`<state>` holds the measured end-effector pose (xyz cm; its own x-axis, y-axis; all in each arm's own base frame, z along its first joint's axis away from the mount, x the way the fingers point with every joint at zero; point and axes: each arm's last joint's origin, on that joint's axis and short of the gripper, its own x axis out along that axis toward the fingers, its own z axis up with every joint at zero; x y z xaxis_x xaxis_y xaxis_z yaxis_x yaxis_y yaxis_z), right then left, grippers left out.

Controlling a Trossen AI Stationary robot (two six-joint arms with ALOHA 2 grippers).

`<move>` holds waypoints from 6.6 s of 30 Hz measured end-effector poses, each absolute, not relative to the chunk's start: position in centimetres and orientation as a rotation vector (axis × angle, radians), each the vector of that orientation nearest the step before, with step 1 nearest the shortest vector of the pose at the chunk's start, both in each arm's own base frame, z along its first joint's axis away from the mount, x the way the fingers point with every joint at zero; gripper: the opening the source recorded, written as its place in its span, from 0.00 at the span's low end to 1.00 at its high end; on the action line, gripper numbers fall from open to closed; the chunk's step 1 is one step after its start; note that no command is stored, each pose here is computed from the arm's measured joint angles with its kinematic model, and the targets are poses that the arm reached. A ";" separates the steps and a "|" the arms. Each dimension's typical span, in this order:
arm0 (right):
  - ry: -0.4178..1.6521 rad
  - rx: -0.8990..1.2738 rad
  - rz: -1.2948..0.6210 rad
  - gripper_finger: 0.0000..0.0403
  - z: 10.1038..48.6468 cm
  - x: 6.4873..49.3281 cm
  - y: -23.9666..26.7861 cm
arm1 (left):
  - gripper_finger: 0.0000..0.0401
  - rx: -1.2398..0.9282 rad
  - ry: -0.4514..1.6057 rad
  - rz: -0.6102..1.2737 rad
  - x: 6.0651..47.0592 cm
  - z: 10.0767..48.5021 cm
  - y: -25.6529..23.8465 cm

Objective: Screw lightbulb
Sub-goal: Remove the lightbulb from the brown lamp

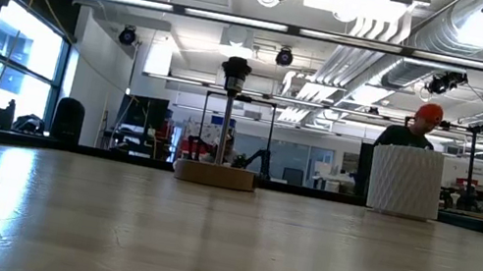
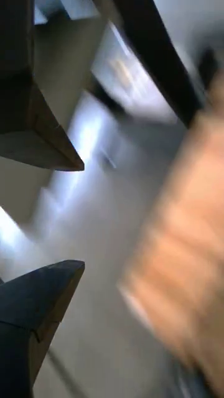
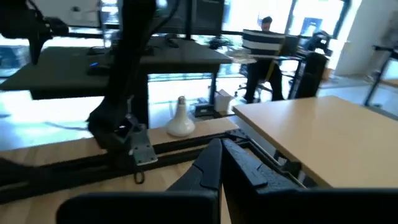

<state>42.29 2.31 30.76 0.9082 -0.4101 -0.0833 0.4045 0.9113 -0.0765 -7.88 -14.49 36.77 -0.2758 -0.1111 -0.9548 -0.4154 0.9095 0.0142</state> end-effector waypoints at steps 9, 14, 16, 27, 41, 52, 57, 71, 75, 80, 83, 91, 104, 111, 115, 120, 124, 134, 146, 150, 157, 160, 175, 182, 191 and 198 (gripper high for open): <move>0.114 -0.155 -0.299 0.00 30.7 42.4 2.8 | 0.61 -0.633 1.107 0.090 -3.1 35.7 -18.6; 0.117 -0.189 -0.278 0.00 30.7 42.3 3.6 | 0.61 -0.462 0.743 0.094 0.6 34.0 -20.0; 0.119 -0.196 -0.278 0.00 30.7 42.3 3.9 | 0.61 -0.381 0.576 0.135 2.6 33.0 -20.0; 0.211 -0.226 -0.451 0.00 31.3 40.3 6.9 | 0.61 -0.054 0.535 0.591 11.5 30.1 -13.5; 0.287 -0.243 -0.493 0.00 31.4 37.8 11.2 | 0.61 -0.072 0.642 1.146 16.4 30.2 -2.8; 0.339 -0.276 -0.574 0.00 30.6 36.5 13.0 | 0.61 -0.234 0.839 1.432 13.6 26.2 1.3; 0.371 -0.270 -0.591 0.00 30.1 36.3 13.0 | 0.61 -0.314 0.981 1.527 12.4 25.1 3.2; 0.422 -0.284 -0.600 0.00 29.5 35.9 12.9 | 0.61 -0.417 1.285 1.689 9.8 23.2 7.1; 0.465 -0.276 -0.614 0.00 29.0 35.5 12.7 | 0.61 -0.434 1.255 1.727 9.5 23.4 7.3; 0.514 -0.302 -0.626 0.00 28.5 35.1 12.5 | 0.61 -0.491 1.175 1.798 8.9 23.7 7.5; 0.540 -0.343 -0.652 0.00 28.2 34.8 12.4 | 0.61 -0.555 1.116 1.865 8.3 23.8 7.7; 0.609 -0.423 -0.717 0.00 28.6 33.2 11.4 | 0.61 -0.740 0.626 2.092 8.2 24.2 8.1; 0.625 -0.414 -0.858 0.00 30.9 29.7 9.0 | 0.61 -0.764 0.000 2.277 7.1 22.4 6.9; 0.651 -0.422 -0.850 0.00 30.7 29.1 9.2 | 0.60 -0.765 -0.131 2.330 6.2 21.8 6.9; 0.658 -0.425 -0.849 0.00 30.7 29.0 9.2 | 0.60 -0.766 -0.147 2.383 5.8 21.7 7.3; 0.659 -0.420 -0.847 0.00 30.7 29.0 9.2 | 0.60 -0.723 -0.094 2.399 5.6 21.8 7.6; 0.671 -0.403 -0.829 0.00 30.6 29.1 9.3 | 0.60 -0.739 -0.109 2.446 5.2 21.7 7.8; 0.668 -0.374 -0.828 0.00 30.6 29.1 9.3 | 0.60 -0.779 0.070 2.564 4.0 21.4 9.6; 0.668 -0.381 -0.818 0.00 30.6 28.9 9.6 | 0.60 -0.846 0.347 2.640 1.9 21.2 10.7; 0.668 -0.382 -0.818 0.00 30.6 28.9 9.6 | 0.60 -0.884 0.372 2.607 1.8 21.2 11.0; 0.658 -0.394 -0.831 0.00 30.6 28.9 9.6 | 0.60 -0.890 0.410 2.534 1.9 21.3 11.2; 0.658 -0.397 -0.831 0.00 30.6 28.9 9.6 | 0.60 -0.906 0.408 2.523 1.9 21.4 11.0; 0.647 -0.398 -0.840 0.00 30.6 28.9 9.6 | 0.60 -0.980 0.441 2.374 1.8 21.7 11.3; 0.641 -0.391 -0.837 0.00 30.6 28.8 9.8 | 0.60 -0.922 0.430 2.426 1.5 21.9 11.3; 0.629 -0.394 -0.839 0.00 30.7 28.8 10.0 | 0.60 -0.900 0.496 2.363 1.6 21.8 11.6; 0.627 -0.394 -0.836 0.00 30.7 28.8 10.1 | 0.66 -0.893 0.527 2.338 1.5 21.8 11.8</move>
